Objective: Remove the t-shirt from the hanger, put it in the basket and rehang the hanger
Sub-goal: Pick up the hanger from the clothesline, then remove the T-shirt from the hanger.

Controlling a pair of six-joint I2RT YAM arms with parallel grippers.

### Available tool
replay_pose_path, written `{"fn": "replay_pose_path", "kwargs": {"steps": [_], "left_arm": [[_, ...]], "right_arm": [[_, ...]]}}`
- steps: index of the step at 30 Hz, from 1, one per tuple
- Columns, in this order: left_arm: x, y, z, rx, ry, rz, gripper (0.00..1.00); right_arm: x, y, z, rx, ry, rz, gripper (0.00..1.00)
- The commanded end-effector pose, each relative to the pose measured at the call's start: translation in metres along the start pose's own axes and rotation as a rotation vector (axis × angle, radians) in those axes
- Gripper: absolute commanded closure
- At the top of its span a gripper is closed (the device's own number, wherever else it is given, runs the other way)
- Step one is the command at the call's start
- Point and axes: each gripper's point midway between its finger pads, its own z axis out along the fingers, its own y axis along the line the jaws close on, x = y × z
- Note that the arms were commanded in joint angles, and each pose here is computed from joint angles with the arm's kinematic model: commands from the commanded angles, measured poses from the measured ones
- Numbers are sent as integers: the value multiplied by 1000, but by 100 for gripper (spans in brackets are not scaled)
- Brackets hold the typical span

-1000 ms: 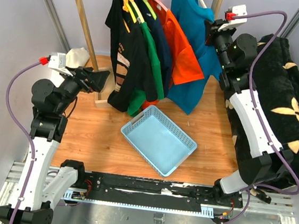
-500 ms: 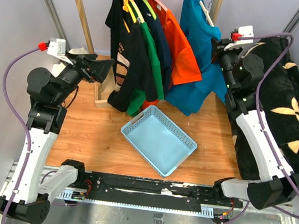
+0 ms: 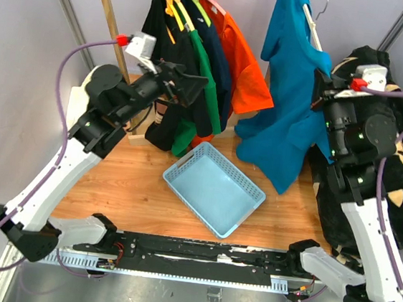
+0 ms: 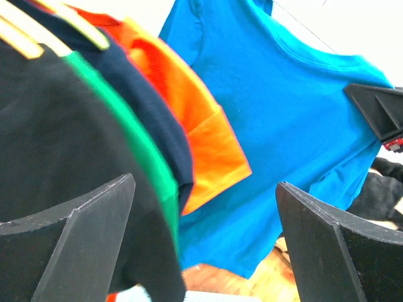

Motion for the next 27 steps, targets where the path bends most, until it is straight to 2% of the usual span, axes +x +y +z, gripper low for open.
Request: {"fn": "replay_pose_path", "kwargs": {"steps": [1,8,17,27], "left_arm": [[-5,-24,28,13,-15,51,1],[0,-71,81,82,-5,69,1],[31,-93,147,105,36,74,1],[48,-107,170,162,43,24,1]], "right_arm": [[-25,1,-28,-13,-59,1,99],[-24,0,-73,-34,-56,29,99],[-21,5,-116,-84,-56,67,99],[-12,8,-133,-106,-47,84,99]]}}
